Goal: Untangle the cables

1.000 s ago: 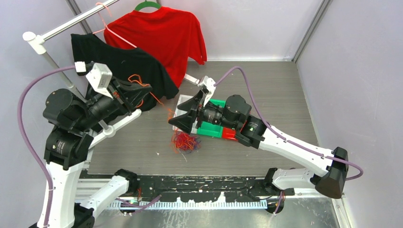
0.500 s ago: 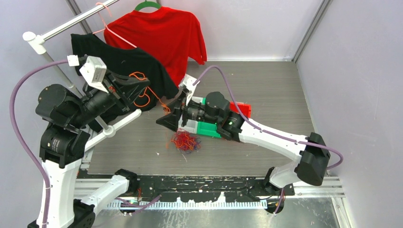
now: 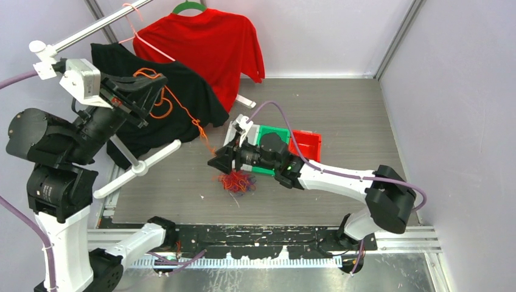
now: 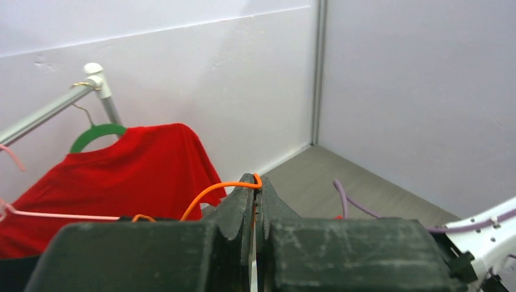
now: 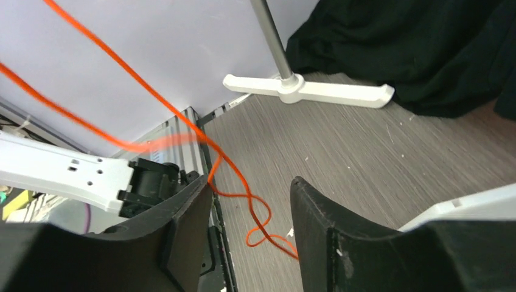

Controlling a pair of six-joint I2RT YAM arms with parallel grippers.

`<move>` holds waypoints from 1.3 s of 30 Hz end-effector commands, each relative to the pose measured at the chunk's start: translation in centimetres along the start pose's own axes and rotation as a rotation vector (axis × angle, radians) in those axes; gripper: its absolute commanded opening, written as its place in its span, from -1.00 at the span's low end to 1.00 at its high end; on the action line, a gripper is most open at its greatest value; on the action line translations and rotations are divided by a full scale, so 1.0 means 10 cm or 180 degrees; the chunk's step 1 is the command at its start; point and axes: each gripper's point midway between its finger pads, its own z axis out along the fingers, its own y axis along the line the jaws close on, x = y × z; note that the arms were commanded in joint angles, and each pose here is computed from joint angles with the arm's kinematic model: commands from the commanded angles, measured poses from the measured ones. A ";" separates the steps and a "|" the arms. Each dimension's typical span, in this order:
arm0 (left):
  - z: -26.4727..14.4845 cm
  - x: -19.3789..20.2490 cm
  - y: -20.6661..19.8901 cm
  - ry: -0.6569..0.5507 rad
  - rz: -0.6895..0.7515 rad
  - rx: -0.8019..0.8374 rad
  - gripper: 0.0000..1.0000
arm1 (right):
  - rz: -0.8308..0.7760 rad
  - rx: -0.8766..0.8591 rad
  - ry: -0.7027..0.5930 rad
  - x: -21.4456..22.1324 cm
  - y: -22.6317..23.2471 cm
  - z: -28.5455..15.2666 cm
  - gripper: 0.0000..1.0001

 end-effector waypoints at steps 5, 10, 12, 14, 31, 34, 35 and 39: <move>-0.02 -0.54 0.20 -0.0449 0.0366 -0.0353 -1.00 | 0.0150 0.0093 -0.0194 0.12 -0.17 0.12 0.07; -0.04 -0.80 0.27 -0.0612 0.0587 -0.0504 -1.00 | 0.0234 0.0234 -0.0112 0.33 -0.30 0.10 0.18; -0.03 -0.82 0.27 -0.0588 0.0593 -0.0497 -1.00 | 0.0273 0.0237 -0.0107 0.38 -0.32 0.09 0.18; -0.02 -0.80 0.26 -0.0572 0.0580 -0.0467 -1.00 | 0.0310 0.0231 -0.0114 0.39 -0.31 0.08 0.17; 0.05 -0.80 0.25 -0.0605 0.0706 -0.0381 -1.00 | 0.0092 -0.0271 -0.0519 -0.24 0.22 0.29 0.49; 0.07 -0.80 0.25 -0.0612 0.0711 -0.0367 -1.00 | 0.0102 -0.0483 -0.0740 -0.51 0.40 0.38 0.50; 0.08 -0.81 0.25 -0.0620 0.0717 -0.0366 -1.00 | 0.0097 -0.0528 -0.0768 -0.56 0.44 0.43 0.51; 0.08 -0.87 0.22 -0.0679 0.0776 -0.0313 -1.00 | 0.0122 -0.0646 -0.0716 -0.54 0.51 0.59 0.52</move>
